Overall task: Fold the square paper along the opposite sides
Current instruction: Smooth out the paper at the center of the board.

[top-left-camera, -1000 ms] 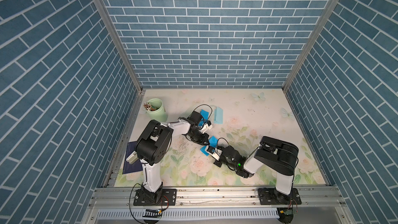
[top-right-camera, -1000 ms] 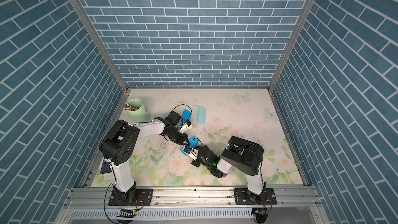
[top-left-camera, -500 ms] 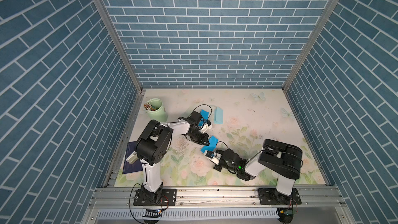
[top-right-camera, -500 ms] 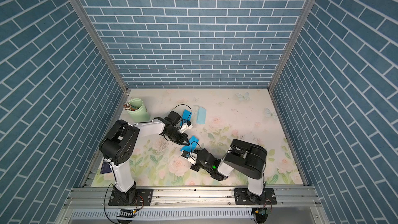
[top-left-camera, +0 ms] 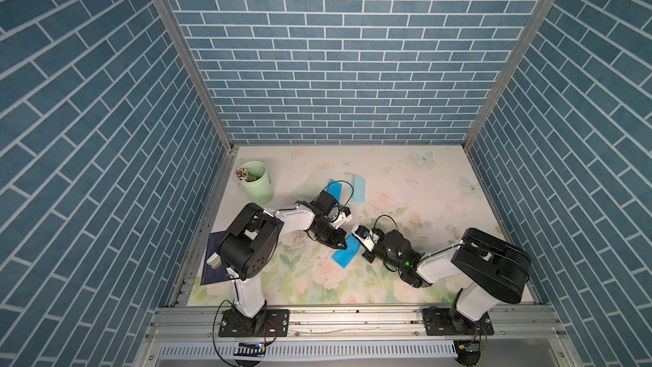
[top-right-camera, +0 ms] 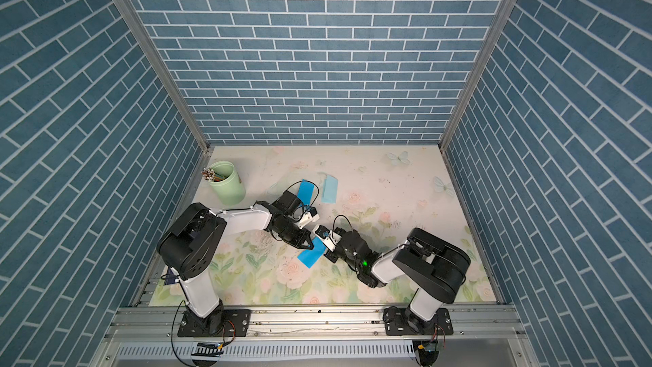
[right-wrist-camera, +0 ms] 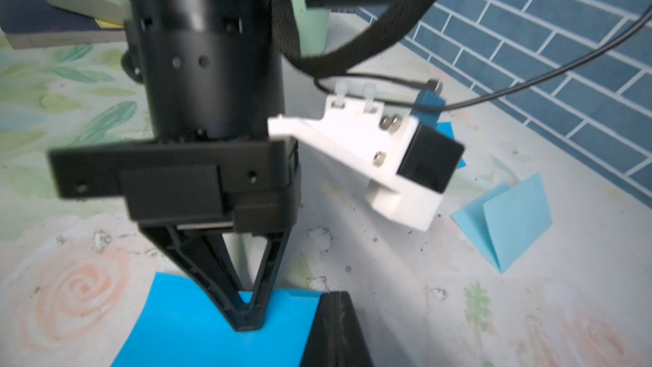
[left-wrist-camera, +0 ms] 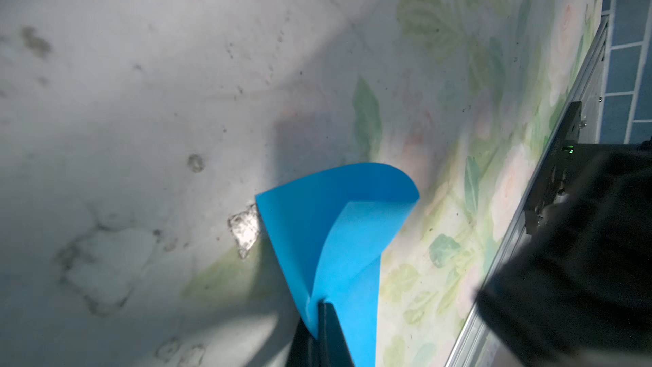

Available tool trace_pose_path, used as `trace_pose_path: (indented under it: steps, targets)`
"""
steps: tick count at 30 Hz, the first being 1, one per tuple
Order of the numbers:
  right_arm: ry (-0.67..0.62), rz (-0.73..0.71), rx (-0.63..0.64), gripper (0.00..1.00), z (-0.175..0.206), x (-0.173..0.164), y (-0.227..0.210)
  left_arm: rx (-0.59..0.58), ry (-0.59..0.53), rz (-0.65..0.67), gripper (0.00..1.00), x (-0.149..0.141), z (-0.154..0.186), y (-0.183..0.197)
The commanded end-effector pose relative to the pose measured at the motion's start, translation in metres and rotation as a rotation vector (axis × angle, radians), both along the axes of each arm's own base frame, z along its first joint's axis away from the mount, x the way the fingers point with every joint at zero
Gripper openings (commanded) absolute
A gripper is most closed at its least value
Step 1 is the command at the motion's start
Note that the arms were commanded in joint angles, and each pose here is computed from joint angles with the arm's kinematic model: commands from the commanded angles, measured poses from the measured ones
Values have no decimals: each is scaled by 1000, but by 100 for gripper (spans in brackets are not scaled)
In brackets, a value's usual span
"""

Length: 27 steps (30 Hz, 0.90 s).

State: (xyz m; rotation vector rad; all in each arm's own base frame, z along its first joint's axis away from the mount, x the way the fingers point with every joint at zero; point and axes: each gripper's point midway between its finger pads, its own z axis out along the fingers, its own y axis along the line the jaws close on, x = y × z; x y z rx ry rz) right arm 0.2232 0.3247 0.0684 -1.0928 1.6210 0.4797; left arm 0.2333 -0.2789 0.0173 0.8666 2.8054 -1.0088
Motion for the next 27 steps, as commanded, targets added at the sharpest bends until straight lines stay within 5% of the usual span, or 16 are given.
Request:
trace_pose_path:
  steps: [1,11,27]
  targets:
    - [41,-3,28,0,-7,-7,0,164,54,27,0,-11,-35,28]
    - [105,-11,-22,0,-36,-24,-4,160,53,32,0,-5,-35,31]
    - [201,-220,-97,0,-68,8,-46,165,46,47,0,-1,-35,37]
